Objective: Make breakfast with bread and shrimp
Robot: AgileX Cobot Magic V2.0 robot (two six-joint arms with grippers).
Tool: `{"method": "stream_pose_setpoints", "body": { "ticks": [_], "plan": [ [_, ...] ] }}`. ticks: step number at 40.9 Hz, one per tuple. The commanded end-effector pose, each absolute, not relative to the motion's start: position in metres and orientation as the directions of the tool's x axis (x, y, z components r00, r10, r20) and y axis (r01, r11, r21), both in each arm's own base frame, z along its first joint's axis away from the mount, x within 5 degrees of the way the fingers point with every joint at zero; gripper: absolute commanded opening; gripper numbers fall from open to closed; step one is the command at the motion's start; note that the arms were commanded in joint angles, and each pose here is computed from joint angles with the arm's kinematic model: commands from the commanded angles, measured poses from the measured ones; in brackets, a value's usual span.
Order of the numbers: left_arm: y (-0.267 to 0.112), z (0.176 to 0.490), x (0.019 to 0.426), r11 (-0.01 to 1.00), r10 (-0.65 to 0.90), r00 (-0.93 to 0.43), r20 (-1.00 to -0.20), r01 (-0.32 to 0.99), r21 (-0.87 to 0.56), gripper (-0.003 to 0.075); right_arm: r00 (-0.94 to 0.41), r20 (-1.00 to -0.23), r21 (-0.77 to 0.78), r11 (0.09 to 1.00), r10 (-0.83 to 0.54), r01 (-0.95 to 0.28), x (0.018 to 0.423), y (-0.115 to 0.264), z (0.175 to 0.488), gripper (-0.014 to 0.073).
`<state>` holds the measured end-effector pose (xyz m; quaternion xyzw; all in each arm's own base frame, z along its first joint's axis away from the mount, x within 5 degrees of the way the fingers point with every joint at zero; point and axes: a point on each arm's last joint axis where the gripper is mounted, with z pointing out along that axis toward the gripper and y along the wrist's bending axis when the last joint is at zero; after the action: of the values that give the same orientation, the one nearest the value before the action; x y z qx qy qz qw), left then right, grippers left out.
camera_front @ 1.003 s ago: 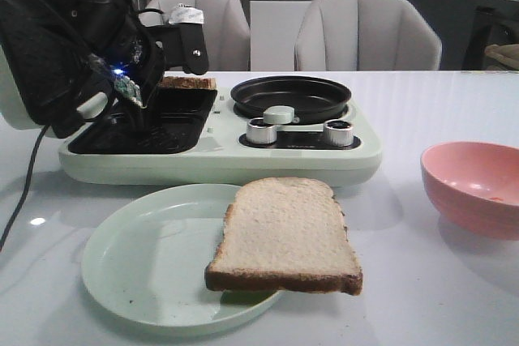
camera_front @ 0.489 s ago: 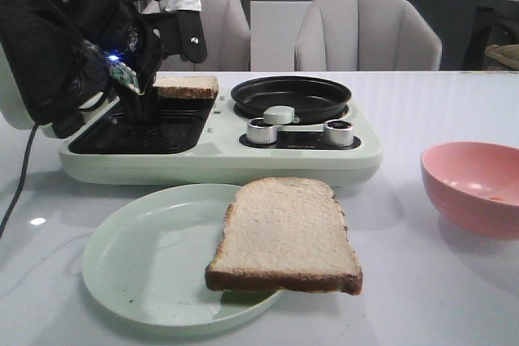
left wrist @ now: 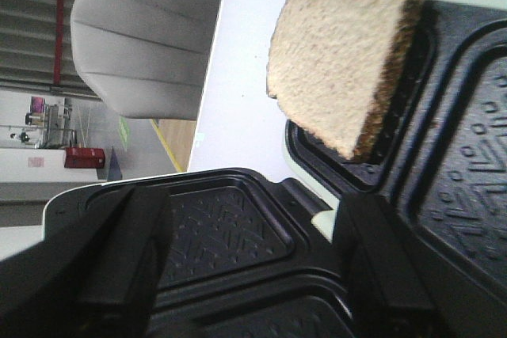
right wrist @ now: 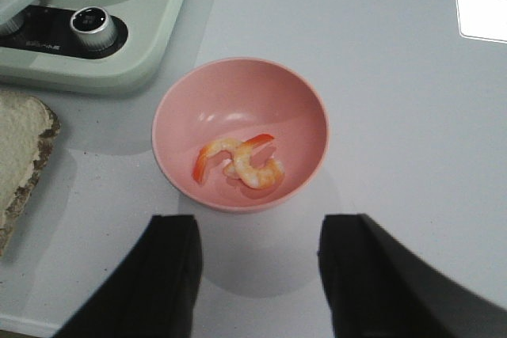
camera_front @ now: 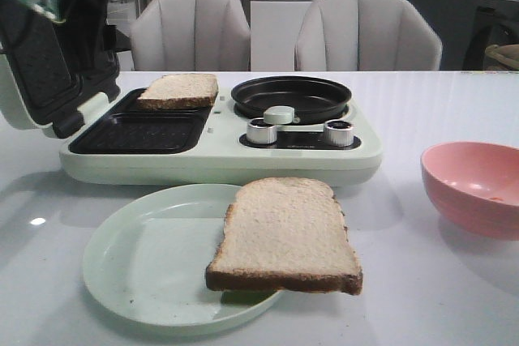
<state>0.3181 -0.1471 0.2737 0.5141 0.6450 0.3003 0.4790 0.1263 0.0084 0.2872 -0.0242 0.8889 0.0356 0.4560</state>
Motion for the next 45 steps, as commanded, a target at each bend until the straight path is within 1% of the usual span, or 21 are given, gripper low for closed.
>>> {"method": "stream_pose_setpoints", "body": {
  "ticks": [1,5,6,7,8,10,11,14,16,18,19,20,22,28,31,35,41,45],
  "plan": [
    [-0.134,0.298,0.286,0.394,0.917,-0.065,-0.393,0.301,0.868,0.0463,-0.497,-0.868,0.041,0.997,0.001,-0.069,0.132,0.008,0.304,0.0458],
    [-0.123,0.294,0.253,0.466,0.885,-0.138,-0.446,0.312,0.828,0.0454,-0.497,-0.868,0.041,0.997,0.001,-0.069,0.132,0.008,0.304,0.0458],
    [-0.120,0.294,0.245,0.500,0.866,-0.169,-0.471,0.322,0.804,0.0454,-0.497,-0.868,0.041,0.997,0.001,-0.069,0.132,0.008,0.304,0.0458],
    [-0.120,0.292,0.238,0.509,0.861,-0.191,-0.472,0.348,0.787,0.0454,-0.497,-0.868,0.041,0.997,0.001,-0.069,0.132,0.008,0.304,0.0458],
    [-0.118,0.290,0.230,0.555,0.832,-0.241,-0.500,0.375,0.742,0.0454,-0.497,-0.868,0.041,0.997,0.001,-0.069,0.132,0.008,0.304,0.0458],
    [-0.116,0.285,0.218,0.585,0.811,-0.309,-0.497,0.439,0.682,0.0454,-0.497,-0.868,0.041,0.997,0.001,-0.069,0.132,0.008,0.304,0.0458],
    [-0.113,0.282,0.212,0.593,0.805,-0.356,-0.475,0.467,0.656,0.0454,-0.497,-0.868,0.041,0.997,0.001,-0.069,0.132,0.008,0.304,0.0458],
    [-0.108,0.280,0.197,0.638,0.770,-0.451,-0.453,0.511,0.576,0.0454,-0.497,-0.868,0.041,0.997,0.001,-0.069,0.132,0.008,0.304,0.0458],
    [-0.106,0.280,0.187,0.685,0.728,-0.510,-0.459,0.525,0.504,0.0454,-0.497,-0.868,0.041,0.997,0.001,-0.069,0.132,0.008,0.304,0.0458],
    [-0.105,0.282,0.176,0.735,0.677,-0.557,-0.480,0.537,0.413,0.0454,-0.497,-0.868,0.041,0.997,0.001,-0.069,0.132,0.008,0.304,0.0458],
    [-0.105,0.284,0.173,0.744,0.666,-0.560,-0.492,0.541,0.392,0.0454,-0.497,-0.868,0.041,0.997,0.001,-0.069,0.132,0.008,0.304,0.0458],
    [-0.104,0.287,0.167,0.766,0.637,-0.573,-0.516,0.545,0.340,0.0454,-0.497,-0.868,0.041,0.997,0.001,-0.069,0.132,0.008,0.304,0.0458],
    [-0.103,0.294,0.156,0.789,0.593,-0.580,-0.558,0.556,0.260,0.0454,-0.497,-0.868,0.041,0.997,0.001,-0.069,0.132,0.008,0.304,0.0458],
    [-0.095,0.317,0.132,0.829,0.461,-0.556,-0.692,0.549,0.111,0.0454,-0.497,-0.868,0.041,0.997,0.001,-0.069,0.132,0.008,0.304,0.0458],
    [-0.088,0.326,0.120,0.833,0.399,-0.530,-0.748,0.550,0.054,0.0454,-0.497,-0.868,0.041,0.997,0.001,-0.069,0.132,0.008,0.304,0.0458],
    [-0.075,0.335,0.102,0.832,0.327,-0.471,-0.819,0.554,0.014,0.0454,-0.497,-0.868,0.041,0.997,0.001,-0.069,0.132,0.008,0.304,0.0458],
    [-0.060,0.338,0.085,0.832,0.280,-0.418,-0.864,0.554,0.002,0.0454,-0.497,-0.868,0.041,0.997,0.001,-0.069,0.132,0.008,0.304,0.0458],
    [-0.053,0.338,0.076,0.834,0.267,-0.406,-0.874,0.552,-0.001,0.0454,-0.474,-0.881,0.038,0.997,0.002,-0.067,0.133,0.008,0.306,0.0458]
  ]
}}
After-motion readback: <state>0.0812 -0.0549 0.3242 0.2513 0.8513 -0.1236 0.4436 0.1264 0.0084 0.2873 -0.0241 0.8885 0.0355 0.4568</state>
